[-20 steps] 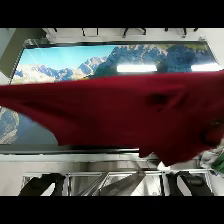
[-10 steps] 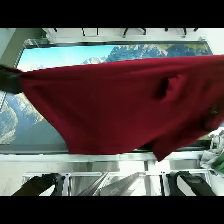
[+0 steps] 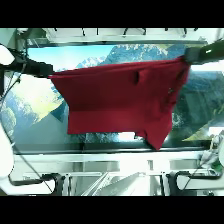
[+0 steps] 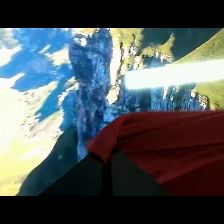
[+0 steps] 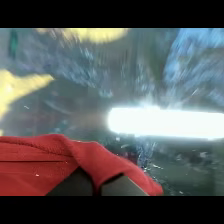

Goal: Fold the shirts.

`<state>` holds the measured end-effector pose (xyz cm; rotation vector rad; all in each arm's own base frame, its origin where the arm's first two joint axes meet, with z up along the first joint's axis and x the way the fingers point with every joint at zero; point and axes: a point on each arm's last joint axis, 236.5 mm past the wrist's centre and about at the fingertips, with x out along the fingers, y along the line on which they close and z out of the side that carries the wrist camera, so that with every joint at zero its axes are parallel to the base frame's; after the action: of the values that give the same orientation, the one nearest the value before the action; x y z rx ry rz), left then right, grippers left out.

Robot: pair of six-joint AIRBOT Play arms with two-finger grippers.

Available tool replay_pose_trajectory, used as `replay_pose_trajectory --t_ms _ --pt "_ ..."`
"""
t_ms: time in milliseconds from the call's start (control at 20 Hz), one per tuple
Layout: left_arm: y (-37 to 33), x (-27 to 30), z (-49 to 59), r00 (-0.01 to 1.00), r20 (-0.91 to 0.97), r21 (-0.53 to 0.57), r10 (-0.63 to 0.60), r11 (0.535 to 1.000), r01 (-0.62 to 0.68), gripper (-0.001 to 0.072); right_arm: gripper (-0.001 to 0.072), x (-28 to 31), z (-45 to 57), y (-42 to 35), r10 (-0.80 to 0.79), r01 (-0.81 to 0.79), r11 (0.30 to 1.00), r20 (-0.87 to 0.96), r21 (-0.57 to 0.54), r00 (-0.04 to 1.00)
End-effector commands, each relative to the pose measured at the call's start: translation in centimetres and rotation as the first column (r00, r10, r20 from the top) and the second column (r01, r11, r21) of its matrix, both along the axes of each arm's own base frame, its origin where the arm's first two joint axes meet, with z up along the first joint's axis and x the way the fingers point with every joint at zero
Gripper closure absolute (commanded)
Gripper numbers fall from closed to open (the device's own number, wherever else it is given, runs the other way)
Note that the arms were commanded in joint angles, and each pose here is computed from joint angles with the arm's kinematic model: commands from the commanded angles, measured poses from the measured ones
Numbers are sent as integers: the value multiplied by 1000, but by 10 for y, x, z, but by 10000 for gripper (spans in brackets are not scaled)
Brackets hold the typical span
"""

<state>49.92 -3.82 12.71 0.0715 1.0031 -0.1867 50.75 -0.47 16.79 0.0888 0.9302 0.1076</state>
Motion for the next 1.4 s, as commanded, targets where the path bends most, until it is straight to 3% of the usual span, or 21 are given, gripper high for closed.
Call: replay_pose_trajectory --t_ms 0,350,900,1300,1350 --pt "-18 41 -65 997 -64 -48 -47 998 44 692 692 47 -79 5 -11 15 998 -62 64 998" --pt "-30 84 -100 996 -45 13 -73 997 74 692 692 74 -119 4 -27 32 996 -54 89 998" --pt "-21 11 -170 928 -363 31 -79 995 96 691 691 7 -187 1 2 23 998 -419 54 908" --pt "-23 -15 -187 884 -459 19 -87 994 108 691 690 -11 -210 -9 -125 165 986 -536 27 835" --pt "-23 -16 -186 881 -465 18 -87 994 108 691 632 -14 -210 -9 -123 164 986 -546 26 828"
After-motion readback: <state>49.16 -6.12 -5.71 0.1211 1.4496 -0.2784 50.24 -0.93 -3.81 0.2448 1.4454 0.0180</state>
